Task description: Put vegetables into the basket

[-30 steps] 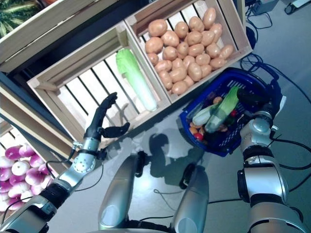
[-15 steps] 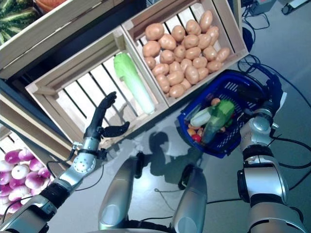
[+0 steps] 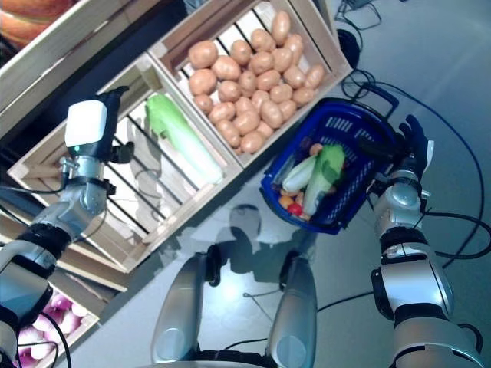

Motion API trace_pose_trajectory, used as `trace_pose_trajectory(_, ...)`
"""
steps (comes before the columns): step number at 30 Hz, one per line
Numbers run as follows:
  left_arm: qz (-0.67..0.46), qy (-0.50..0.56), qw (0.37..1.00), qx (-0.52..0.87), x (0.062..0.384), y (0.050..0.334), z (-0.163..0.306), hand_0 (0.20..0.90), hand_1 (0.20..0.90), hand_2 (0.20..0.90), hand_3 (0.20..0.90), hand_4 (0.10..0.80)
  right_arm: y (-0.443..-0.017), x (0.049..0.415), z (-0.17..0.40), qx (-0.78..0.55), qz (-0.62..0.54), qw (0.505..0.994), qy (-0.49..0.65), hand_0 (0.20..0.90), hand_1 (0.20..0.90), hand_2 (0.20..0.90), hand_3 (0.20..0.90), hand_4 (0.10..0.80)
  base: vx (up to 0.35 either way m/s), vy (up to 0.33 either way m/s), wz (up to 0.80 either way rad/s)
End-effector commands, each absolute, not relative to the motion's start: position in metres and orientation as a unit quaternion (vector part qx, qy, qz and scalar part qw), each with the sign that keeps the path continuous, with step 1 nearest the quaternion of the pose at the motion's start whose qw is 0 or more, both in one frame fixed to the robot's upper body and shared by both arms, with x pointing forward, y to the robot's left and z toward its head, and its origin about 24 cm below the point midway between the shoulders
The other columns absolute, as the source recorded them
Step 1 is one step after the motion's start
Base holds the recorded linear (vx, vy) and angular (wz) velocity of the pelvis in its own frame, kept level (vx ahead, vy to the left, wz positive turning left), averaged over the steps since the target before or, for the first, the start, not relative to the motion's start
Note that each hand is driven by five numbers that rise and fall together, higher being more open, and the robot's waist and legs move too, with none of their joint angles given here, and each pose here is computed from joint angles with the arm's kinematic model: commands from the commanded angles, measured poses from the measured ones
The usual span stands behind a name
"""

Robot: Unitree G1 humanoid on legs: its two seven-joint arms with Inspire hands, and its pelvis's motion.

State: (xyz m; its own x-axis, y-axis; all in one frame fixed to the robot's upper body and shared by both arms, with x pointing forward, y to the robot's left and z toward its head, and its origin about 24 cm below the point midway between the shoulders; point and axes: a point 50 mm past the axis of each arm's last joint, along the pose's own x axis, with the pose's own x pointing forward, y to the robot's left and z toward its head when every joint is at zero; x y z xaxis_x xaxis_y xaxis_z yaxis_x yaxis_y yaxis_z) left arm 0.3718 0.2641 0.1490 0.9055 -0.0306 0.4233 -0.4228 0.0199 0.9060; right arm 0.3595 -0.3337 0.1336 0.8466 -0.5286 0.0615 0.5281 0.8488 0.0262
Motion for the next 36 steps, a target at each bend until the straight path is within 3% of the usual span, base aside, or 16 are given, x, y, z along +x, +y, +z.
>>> trace_pose_trajectory(1, 0.181, -0.207, 0.631, 0.725, 0.377, 0.272, 0.185, 0.900, 0.900, 0.900, 0.900, 0.800, -0.339, 0.365, 0.181, 0.005, -0.260, 0.957, -0.128, 0.900, 0.900, 0.900, 0.900, 0.800, -0.049, 0.066, -0.08)
trace_pose_trajectory(6, 0.146, -0.180, 0.583, 0.779, 0.385, 0.270, 0.187, 0.900, 0.900, 0.900, 0.900, 0.800, -0.329, 0.372, 0.187, 0.032, -0.221, 0.965, -0.140, 0.900, 0.900, 0.900, 0.900, 0.800, -0.042, 0.057, -0.12)
trace_pose_trajectory(15, 0.136, -0.162, 0.569, 0.794, 0.387, 0.271, 0.186, 0.900, 0.900, 0.900, 0.900, 0.800, -0.293, 0.382, 0.202, 0.090, -0.112, 0.968, -0.207, 0.900, 0.900, 0.900, 0.900, 0.800, -0.030, 0.045, -0.07)
trace_pose_trajectory(29, 0.108, -0.183, 0.501, 0.839, 0.395, 0.256, 0.207, 0.900, 0.900, 0.900, 0.900, 0.800, -0.284, 0.384, 0.211, 0.108, -0.096, 0.964, -0.222, 0.900, 0.900, 0.900, 0.900, 0.800, -0.039, -0.002, -0.01)
trace_pose_trajectory(36, 0.068, -0.192, 0.428, 0.880, 0.400, 0.245, 0.217, 0.900, 0.900, 0.900, 0.900, 0.800, -0.283, 0.384, 0.213, 0.112, -0.094, 0.963, -0.228, 0.900, 0.900, 0.900, 0.900, 0.800, -0.023, -0.007, 0.00)
